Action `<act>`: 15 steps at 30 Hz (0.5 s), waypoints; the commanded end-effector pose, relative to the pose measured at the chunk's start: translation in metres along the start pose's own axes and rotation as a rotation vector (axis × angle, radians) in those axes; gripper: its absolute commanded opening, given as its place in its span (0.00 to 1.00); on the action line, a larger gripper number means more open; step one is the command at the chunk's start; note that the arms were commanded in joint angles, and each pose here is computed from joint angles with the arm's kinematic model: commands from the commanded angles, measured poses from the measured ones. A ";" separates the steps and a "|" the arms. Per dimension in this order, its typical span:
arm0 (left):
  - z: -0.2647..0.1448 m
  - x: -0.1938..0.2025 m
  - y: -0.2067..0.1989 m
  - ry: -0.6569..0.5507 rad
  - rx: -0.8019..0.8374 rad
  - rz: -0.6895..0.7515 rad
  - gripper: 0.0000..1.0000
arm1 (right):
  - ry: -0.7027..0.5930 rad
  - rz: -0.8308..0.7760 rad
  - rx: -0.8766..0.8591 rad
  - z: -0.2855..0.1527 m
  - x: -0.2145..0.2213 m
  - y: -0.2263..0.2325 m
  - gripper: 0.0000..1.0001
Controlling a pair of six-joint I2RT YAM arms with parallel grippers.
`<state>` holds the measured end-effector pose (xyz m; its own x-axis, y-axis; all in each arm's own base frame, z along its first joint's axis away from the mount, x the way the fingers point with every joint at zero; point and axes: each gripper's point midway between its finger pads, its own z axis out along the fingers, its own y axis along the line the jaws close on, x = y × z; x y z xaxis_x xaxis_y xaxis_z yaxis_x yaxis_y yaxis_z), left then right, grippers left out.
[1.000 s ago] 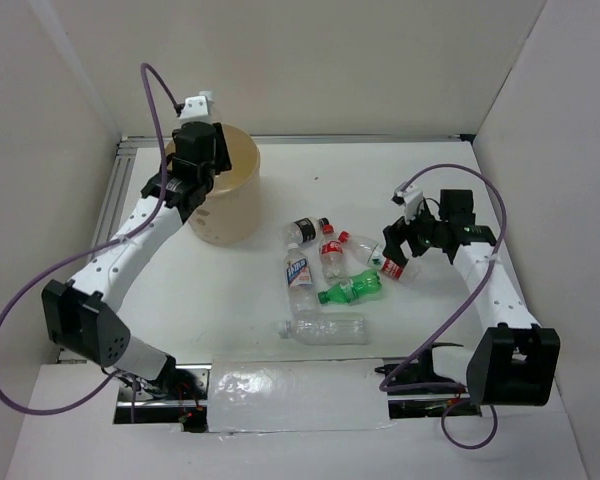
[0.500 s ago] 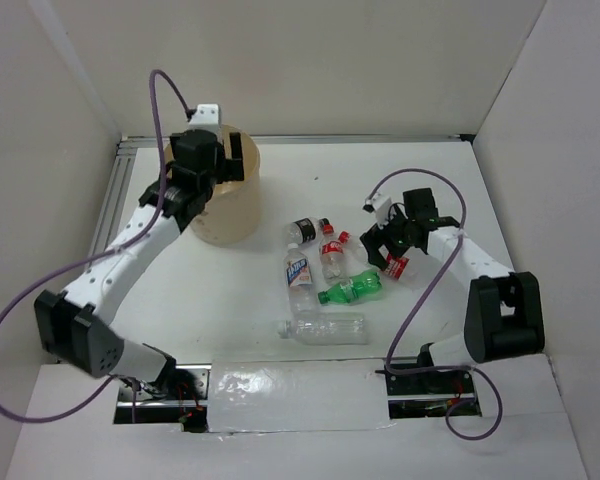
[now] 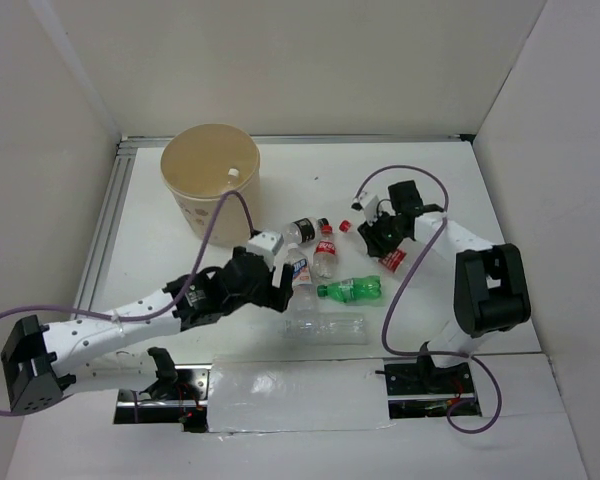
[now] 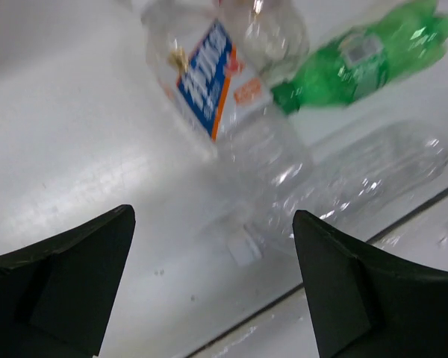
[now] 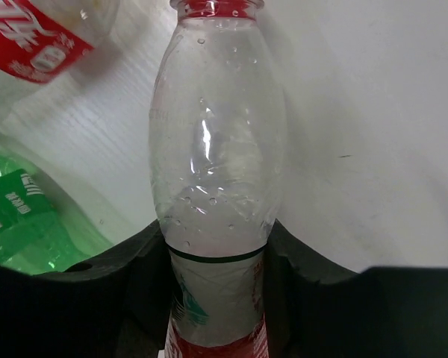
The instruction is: Put the plastic bottles in the bin
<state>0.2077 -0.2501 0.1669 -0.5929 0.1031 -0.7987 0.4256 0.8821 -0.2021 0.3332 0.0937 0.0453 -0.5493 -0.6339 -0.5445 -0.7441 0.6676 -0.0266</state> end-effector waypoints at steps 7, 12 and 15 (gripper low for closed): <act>0.020 0.056 -0.033 0.074 0.065 -0.196 1.00 | -0.584 -0.333 -0.019 -0.165 -0.247 0.023 0.23; 0.015 0.066 -0.040 0.081 0.086 -0.208 1.00 | -0.934 -0.490 -0.108 -0.189 -0.359 0.104 0.25; 0.007 0.077 -0.038 0.094 0.095 -0.224 1.00 | -1.079 -0.552 -0.121 -0.193 -0.416 0.141 0.29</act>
<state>0.1560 -0.2729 0.0980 -0.7379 0.0346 -0.6740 0.3562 0.8682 -0.3454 0.3769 0.3225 0.3939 0.3051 -0.2793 -0.9104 -0.8528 0.3454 -0.3918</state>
